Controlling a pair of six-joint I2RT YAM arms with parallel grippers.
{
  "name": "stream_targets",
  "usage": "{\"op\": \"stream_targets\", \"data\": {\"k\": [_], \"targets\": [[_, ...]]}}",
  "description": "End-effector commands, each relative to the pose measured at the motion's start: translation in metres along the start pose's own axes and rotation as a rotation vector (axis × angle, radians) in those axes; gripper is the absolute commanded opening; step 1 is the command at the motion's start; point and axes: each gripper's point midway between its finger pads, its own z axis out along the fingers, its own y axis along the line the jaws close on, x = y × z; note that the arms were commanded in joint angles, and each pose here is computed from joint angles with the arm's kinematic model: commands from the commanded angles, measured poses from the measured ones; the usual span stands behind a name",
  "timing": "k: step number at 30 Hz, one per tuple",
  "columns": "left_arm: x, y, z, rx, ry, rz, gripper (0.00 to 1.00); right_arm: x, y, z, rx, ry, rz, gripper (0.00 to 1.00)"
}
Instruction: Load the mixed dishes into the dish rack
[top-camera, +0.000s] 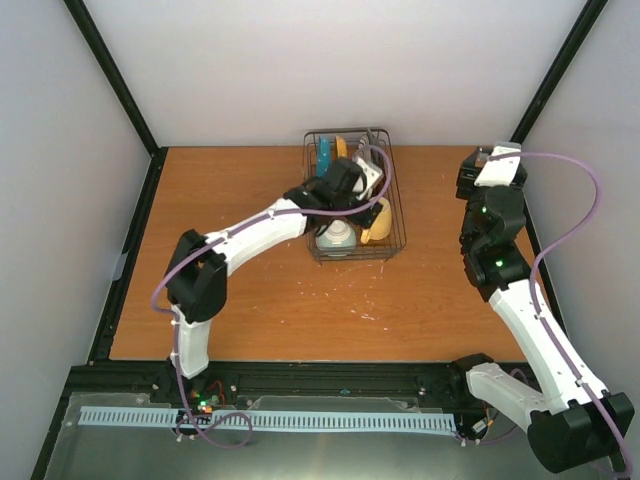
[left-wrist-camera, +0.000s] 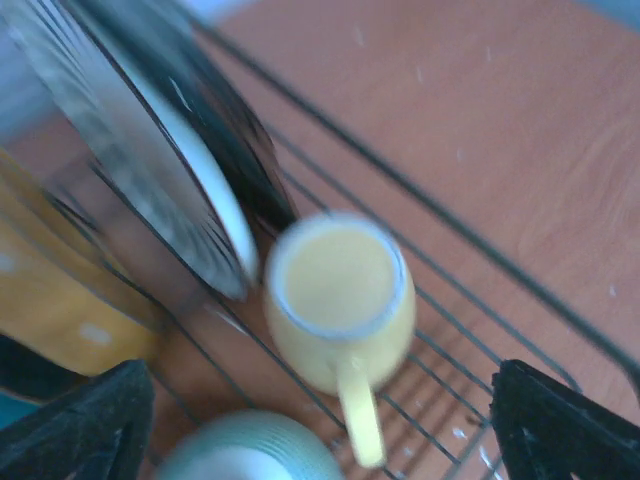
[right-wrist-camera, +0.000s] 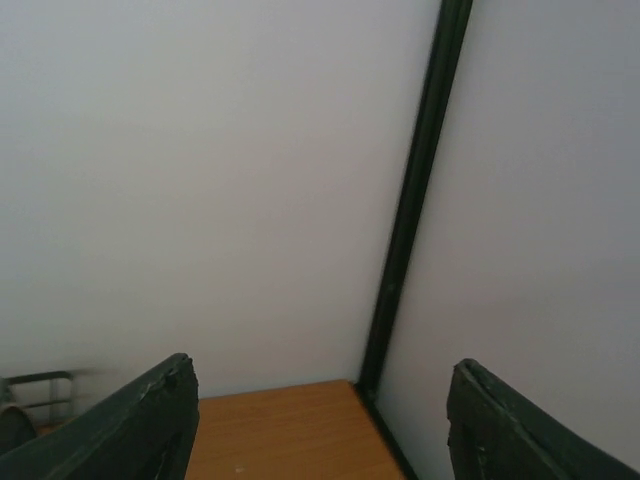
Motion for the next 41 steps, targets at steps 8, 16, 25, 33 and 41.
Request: {"op": "stream_targets", "data": {"k": [8, 16, 25, 33, 41], "targets": [[-0.197, 0.147, -0.248, -0.528, -0.601, -0.208, 1.00, 0.058, 0.055, 0.015, -0.200, 0.422, 0.109, 0.70], [-0.088, 0.313, -0.344, -0.621, -0.727, -0.543, 1.00, 0.077, 0.058, 0.035, -0.123, 0.451, 0.070, 0.72], [0.011, 0.370, -0.326, -0.659, -0.580, -0.658, 1.00, 0.119, 0.083, 0.062, -0.075, 0.587, 0.101, 0.69], [0.034, 0.388, -0.290, -0.608, -0.504, -0.692, 1.00, 0.130, 0.091, 0.071, -0.058, 0.619, 0.133, 0.68], [0.030, 0.402, -0.276, -0.589, -0.482, -0.677, 1.00, 0.132, 0.089, 0.078, -0.031, 0.625, 0.138, 0.66]]}}
